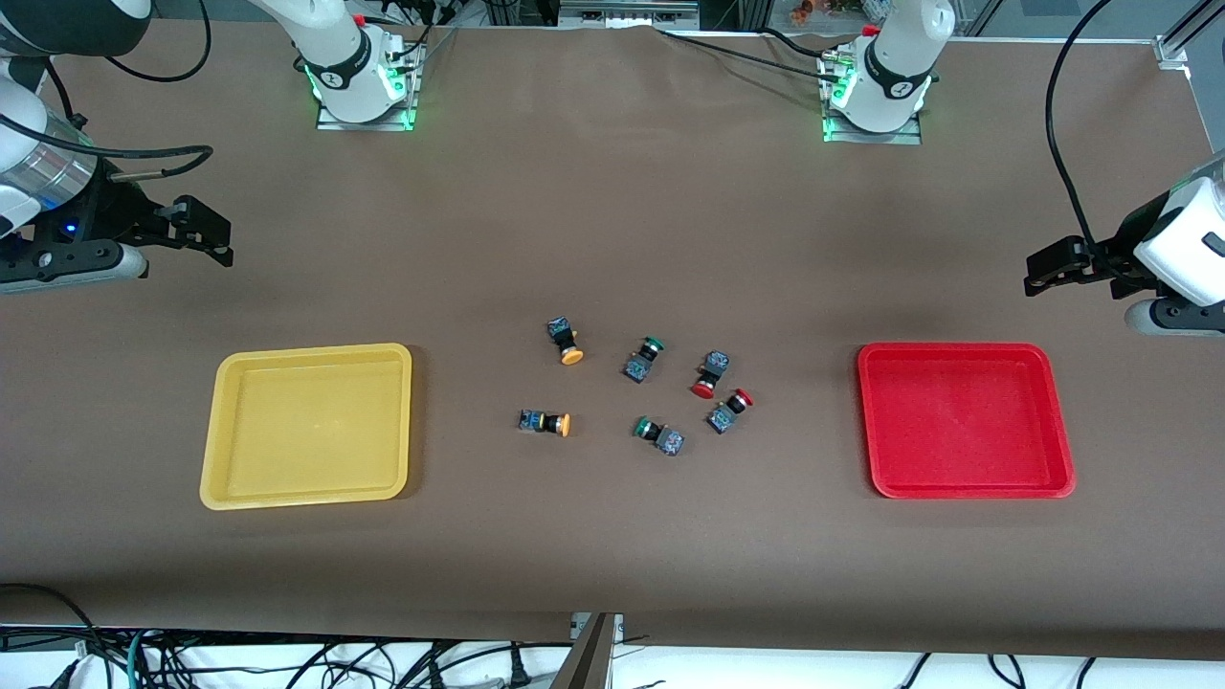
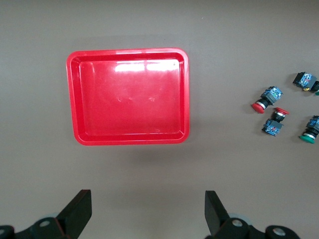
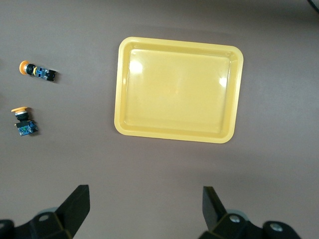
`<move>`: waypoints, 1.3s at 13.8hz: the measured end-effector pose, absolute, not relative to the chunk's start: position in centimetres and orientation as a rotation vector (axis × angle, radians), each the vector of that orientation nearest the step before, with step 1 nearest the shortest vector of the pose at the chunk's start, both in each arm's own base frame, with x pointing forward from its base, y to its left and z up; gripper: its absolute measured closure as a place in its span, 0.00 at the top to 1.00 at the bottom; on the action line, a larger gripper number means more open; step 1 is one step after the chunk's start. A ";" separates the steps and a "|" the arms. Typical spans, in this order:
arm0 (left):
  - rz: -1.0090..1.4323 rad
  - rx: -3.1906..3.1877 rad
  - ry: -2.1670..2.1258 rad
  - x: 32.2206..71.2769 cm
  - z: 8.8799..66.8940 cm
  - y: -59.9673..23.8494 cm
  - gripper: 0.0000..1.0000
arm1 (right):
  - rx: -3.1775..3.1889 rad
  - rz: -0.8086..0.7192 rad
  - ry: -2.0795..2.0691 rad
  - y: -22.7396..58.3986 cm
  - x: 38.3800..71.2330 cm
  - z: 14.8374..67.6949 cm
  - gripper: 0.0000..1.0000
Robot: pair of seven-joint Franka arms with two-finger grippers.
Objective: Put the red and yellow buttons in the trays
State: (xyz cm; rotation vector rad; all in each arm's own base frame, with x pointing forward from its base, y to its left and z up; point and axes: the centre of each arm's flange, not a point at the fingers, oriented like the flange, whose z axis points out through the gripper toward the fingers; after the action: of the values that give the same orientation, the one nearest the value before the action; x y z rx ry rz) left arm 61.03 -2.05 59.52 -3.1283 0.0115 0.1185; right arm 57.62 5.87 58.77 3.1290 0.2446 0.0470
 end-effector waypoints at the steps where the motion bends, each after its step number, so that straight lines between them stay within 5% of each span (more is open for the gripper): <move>1: 0.118 -3.128 0.012 61.0 59.5 -2.1 1.00 | 3.129 0.047 0.244 5.9 57.6 58.8 1.00; 18: 0.118 -3.128 0.013 61.0 59.5 -2.1 1.00 | 3.129 0.054 0.214 4.8 58.1 58.4 1.00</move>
State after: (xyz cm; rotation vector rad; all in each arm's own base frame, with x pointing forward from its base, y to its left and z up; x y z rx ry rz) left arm 61.04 -2.11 59.52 -3.1283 0.0130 0.1182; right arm 58.14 4.83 58.43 3.1287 0.2139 0.0538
